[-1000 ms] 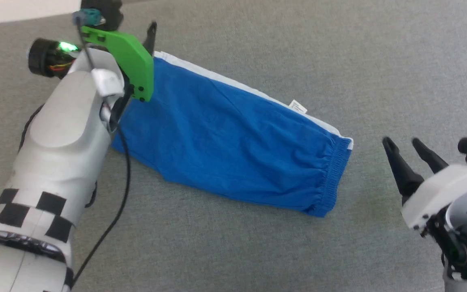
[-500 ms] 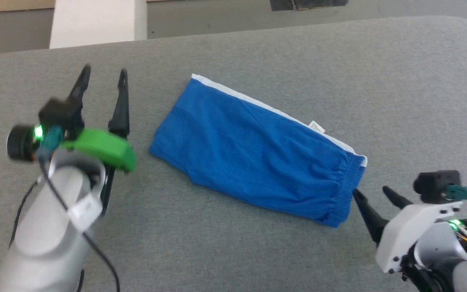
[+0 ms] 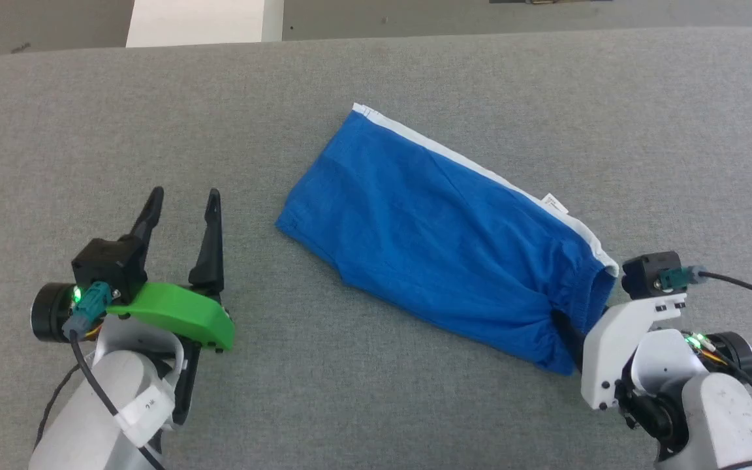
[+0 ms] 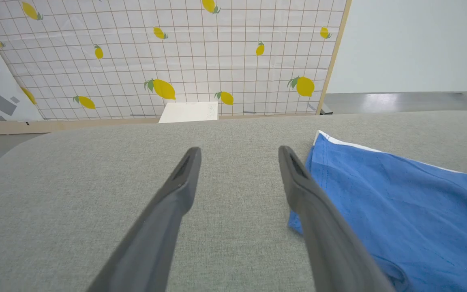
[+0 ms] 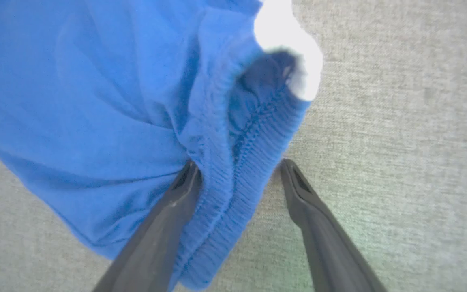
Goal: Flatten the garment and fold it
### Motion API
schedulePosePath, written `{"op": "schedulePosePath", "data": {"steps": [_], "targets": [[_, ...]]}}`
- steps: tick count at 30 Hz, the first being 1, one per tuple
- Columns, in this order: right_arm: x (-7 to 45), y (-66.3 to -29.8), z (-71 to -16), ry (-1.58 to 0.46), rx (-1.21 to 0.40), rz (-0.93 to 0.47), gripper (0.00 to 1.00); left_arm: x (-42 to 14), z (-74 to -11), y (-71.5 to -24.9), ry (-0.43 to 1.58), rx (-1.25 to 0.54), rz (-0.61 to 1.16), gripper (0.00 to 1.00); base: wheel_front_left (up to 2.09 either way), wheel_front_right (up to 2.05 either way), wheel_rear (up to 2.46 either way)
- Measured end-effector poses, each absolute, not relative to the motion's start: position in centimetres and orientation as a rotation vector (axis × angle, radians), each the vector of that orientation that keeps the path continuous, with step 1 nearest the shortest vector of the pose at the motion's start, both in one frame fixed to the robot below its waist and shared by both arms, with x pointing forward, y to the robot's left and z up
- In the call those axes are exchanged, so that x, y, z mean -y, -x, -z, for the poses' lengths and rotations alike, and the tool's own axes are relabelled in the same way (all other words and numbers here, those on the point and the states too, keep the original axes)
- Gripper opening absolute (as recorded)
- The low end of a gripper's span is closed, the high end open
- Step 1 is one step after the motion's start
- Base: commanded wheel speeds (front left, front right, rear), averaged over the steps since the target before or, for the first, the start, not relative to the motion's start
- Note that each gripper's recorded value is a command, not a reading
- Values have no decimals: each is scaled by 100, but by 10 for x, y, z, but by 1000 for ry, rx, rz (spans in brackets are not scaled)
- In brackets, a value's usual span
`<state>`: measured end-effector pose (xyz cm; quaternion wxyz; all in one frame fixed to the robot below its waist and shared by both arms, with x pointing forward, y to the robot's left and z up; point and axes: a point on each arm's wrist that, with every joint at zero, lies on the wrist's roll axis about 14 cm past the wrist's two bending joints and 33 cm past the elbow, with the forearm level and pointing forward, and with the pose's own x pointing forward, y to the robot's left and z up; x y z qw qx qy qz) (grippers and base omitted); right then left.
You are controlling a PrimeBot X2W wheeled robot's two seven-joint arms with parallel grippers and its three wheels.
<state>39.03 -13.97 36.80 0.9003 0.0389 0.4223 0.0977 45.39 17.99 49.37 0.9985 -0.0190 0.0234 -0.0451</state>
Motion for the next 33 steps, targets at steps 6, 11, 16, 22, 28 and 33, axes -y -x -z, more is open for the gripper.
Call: {"op": "schedulePosePath", "data": {"steps": [6, 11, 16, 22, 28, 33], "targets": [[135, -393, -369, -81, -890, -216, 0, -174, -481, -450, 41, -121, 115, 100, 0, 0, 0], [139, -393, -373, -116, -873, -200, 0, -160, -455, -445, 40, -293, 171, 100, 0, 0, 0], [144, -394, -374, -152, -855, -185, 0, -141, -432, -454, 30, -512, 234, 100, 0, 0, 0], [145, -395, -375, -167, -851, -182, 0, -126, -422, -480, -48, -678, 275, 100, 0, 0, 0], [150, -396, -372, -175, -853, -166, 0, -115, -398, -488, -112, -806, 326, 100, 0, 0, 0], [155, -397, -369, -181, -855, -148, 0, -110, -375, -485, -110, -911, 341, 100, 0, 0, 0]]}}
